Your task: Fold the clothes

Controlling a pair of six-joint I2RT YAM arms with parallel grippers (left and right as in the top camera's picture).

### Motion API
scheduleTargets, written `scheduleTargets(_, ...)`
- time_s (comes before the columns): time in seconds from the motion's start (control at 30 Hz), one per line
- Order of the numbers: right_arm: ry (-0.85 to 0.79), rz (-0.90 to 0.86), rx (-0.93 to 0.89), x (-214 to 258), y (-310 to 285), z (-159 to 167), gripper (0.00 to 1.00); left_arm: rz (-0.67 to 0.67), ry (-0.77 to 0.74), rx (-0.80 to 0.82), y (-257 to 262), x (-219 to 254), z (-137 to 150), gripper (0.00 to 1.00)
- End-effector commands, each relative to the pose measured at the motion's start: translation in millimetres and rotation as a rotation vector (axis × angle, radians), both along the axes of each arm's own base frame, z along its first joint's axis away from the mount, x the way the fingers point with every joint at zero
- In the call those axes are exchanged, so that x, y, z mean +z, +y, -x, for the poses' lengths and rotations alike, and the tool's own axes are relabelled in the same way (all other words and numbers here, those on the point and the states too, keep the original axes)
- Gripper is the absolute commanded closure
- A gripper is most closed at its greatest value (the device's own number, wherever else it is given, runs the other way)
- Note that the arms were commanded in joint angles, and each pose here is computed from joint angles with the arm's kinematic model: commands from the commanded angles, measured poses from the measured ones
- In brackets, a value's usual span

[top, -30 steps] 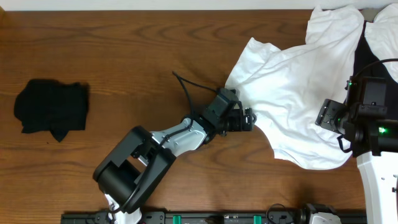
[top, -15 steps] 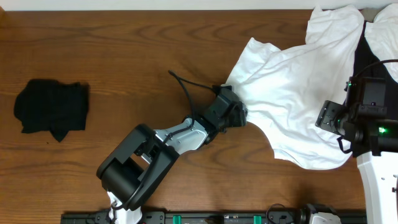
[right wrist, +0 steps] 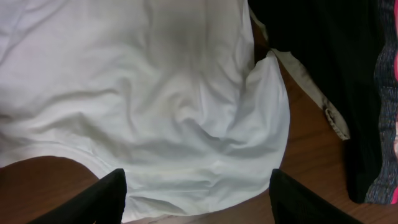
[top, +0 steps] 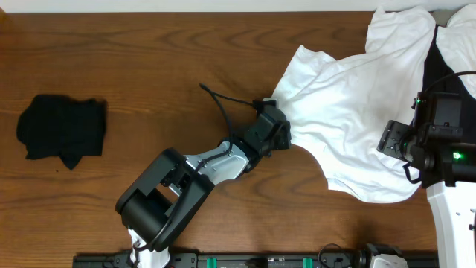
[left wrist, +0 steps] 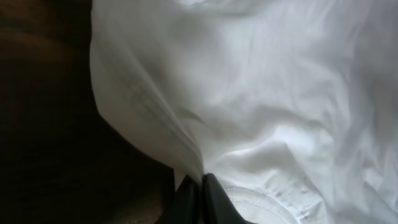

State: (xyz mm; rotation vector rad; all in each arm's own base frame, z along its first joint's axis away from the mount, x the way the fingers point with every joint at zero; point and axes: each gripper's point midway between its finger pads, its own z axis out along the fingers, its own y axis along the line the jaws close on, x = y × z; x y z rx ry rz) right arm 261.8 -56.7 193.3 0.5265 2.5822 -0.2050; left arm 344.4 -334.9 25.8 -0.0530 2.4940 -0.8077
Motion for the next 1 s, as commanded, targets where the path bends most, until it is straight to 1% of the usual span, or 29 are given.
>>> scheduleTargets(0.0,-0.006,-0.003,-0.019,1.4,-3.0,1.0,0.28,-0.023,-0.001,0.002,1.9,-6.6,-0.3,0.94)
scheduleTargets(0.17,-0.005,-0.001,-0.016,1.4,-3.1,1.1,0.28,-0.115,0.009,-0.032,23.8,-6.4,2.5,0.94)
scheduleTargets(0.27,-0.005,-0.001,-0.016,1.3,-3.1,1.0,0.28,-0.201,0.030,-0.041,56.6,2.5,2.8,0.94)
scheduleTargets(0.33,-0.005,-0.001,-0.016,1.4,-3.1,0.9,0.28,-0.254,0.040,-0.011,88.1,13.7,-2.4,0.94)
scheduleTargets(0.43,-0.005,-0.001,-0.016,1.3,-3.1,1.0,0.28,-0.302,0.038,0.098,144.6,35.9,-18.7,0.94)
scheduleTargets(0.63,-0.005,-0.002,-0.016,1.2,-3.0,1.0,0.28,-0.278,-0.089,0.343,251.5,90.9,-65.6,0.94)
scheduleTargets(0.73,-0.001,-0.002,-0.016,0.8,-2.9,1.8,0.28,-0.264,-0.102,0.480,307.5,105.0,-75.1,0.94)
scheduleTargets(0.77,0.001,-0.002,-0.016,0.6,-2.9,2.2,0.28,-0.252,-0.094,0.505,320.0,105.7,-75.1,0.90)
scheduleTargets(0.8,0.003,-0.002,-0.016,0.4,-2.9,2.6,0.28,-0.224,-0.077,0.513,328.9,105.0,-73.6,0.68)
scheduleTargets(0.83,0.003,-0.002,-0.016,0.4,-2.9,2.7,0.28,-0.191,-0.053,0.507,331.8,102.8,-70.4,0.41)
scheduleTargets(0.9,0.003,-0.002,-0.016,0.4,-2.9,2.7,0.28,-0.098,0.022,0.450,322.9,96.4,-58.2,0.00)
scheduleTargets(0.97,0.002,-0.002,-0.016,0.5,-3.0,2.4,0.28,-0.035,0.113,0.391,307.7,88.4,-40.9,0.02)
